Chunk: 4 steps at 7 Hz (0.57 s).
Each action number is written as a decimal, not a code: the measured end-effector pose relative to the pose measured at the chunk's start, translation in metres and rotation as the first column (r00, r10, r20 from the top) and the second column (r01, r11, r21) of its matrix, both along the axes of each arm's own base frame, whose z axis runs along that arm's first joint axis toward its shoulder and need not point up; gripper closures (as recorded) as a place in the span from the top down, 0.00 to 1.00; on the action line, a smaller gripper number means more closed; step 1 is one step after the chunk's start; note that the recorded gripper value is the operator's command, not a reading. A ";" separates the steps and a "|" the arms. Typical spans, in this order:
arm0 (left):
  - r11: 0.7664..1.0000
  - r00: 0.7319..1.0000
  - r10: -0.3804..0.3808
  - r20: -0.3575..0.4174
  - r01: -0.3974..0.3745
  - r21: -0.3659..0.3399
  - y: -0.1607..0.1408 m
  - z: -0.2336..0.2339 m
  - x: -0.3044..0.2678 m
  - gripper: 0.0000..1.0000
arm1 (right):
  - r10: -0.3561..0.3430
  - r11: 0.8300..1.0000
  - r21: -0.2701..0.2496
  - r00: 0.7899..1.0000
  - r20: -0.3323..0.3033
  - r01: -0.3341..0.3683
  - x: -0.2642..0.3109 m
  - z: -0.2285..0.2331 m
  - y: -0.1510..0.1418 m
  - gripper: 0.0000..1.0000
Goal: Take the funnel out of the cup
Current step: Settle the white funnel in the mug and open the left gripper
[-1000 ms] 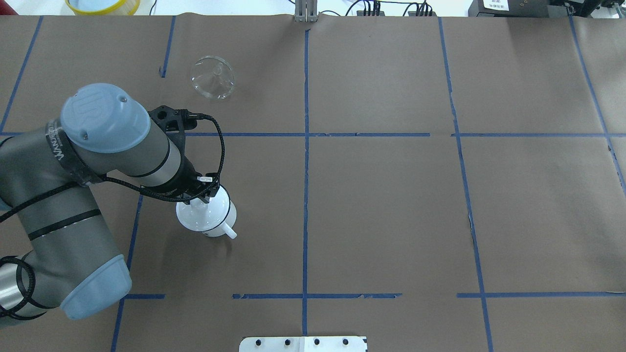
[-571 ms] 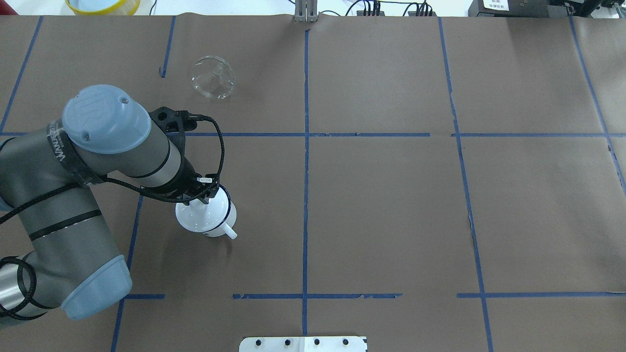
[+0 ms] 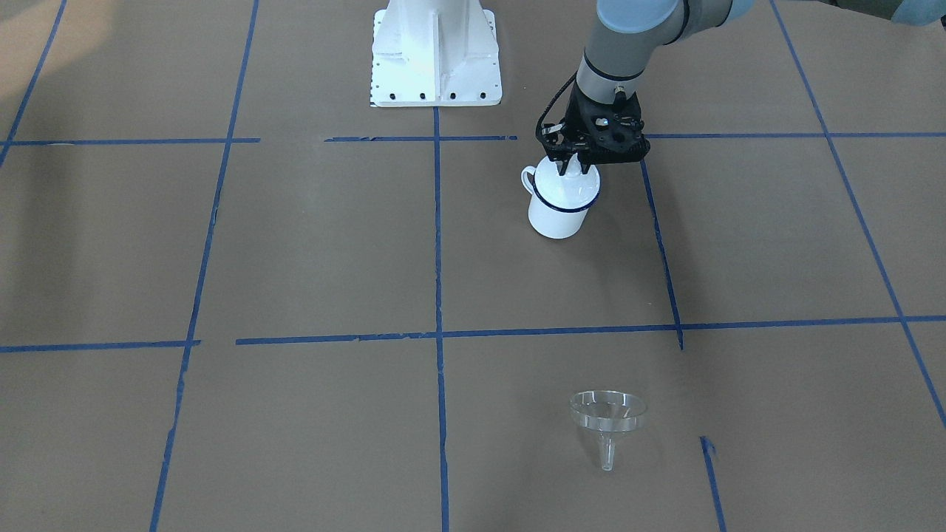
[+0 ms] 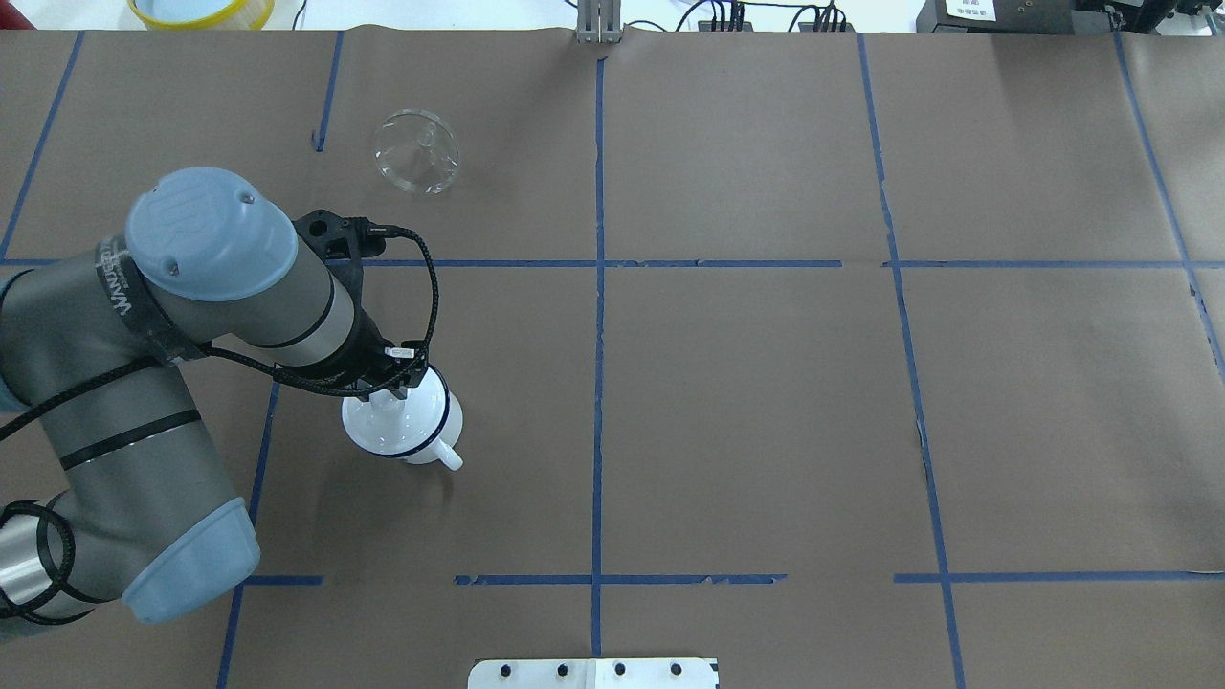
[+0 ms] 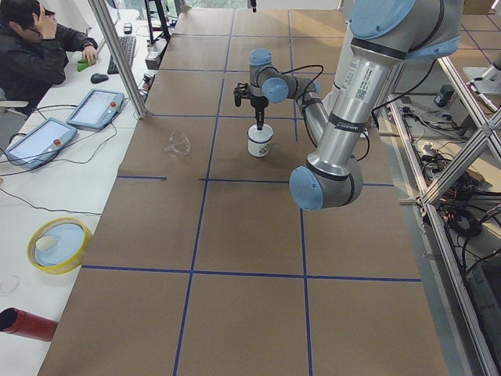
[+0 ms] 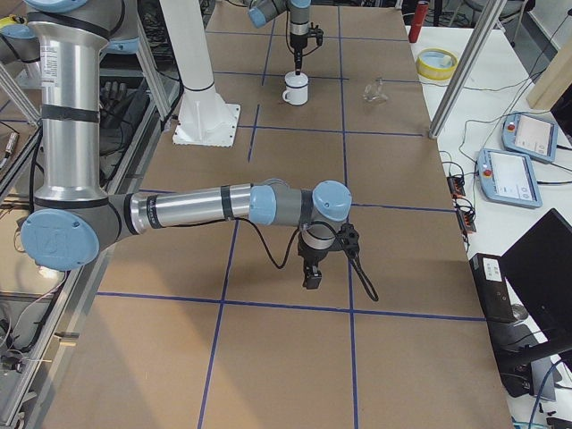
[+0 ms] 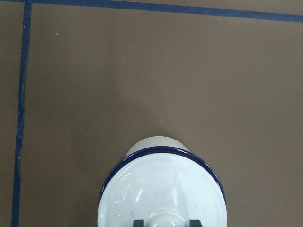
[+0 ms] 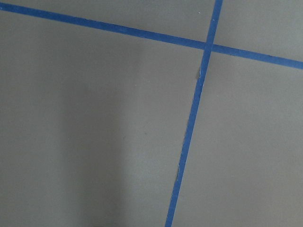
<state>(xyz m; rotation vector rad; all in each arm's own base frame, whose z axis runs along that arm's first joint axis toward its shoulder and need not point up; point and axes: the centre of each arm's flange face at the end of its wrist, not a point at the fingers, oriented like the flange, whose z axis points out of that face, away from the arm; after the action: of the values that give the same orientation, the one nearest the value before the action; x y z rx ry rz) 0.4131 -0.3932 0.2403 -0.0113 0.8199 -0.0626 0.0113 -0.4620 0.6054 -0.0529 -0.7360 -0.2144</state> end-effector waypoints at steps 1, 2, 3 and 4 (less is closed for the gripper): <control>1.000 1.000 0.001 0.000 -0.001 0.001 0.000 0.000 0.000 0.08 | 0.000 1.000 0.001 1.000 0.000 0.000 0.000 0.000 0.000 1.00; 1.000 1.000 0.000 0.001 0.000 0.000 0.000 0.000 0.000 0.31 | 0.000 1.000 0.001 1.000 0.000 0.000 0.000 0.000 0.000 1.00; 1.000 1.000 -0.002 0.001 0.002 -0.002 0.000 0.001 0.000 0.58 | 0.000 1.000 0.001 1.000 0.000 0.000 0.000 0.000 0.000 1.00; 1.000 1.000 -0.002 0.004 0.002 -0.006 0.000 0.002 0.001 0.77 | 0.000 1.000 0.001 1.000 0.000 0.000 0.000 0.000 0.000 1.00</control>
<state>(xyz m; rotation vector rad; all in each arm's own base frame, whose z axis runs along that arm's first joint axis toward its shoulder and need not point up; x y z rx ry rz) 0.4137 -0.3931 0.2420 -0.0157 0.8161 -0.0667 0.0113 -0.4625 0.6052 -0.0521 -0.7360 -0.2147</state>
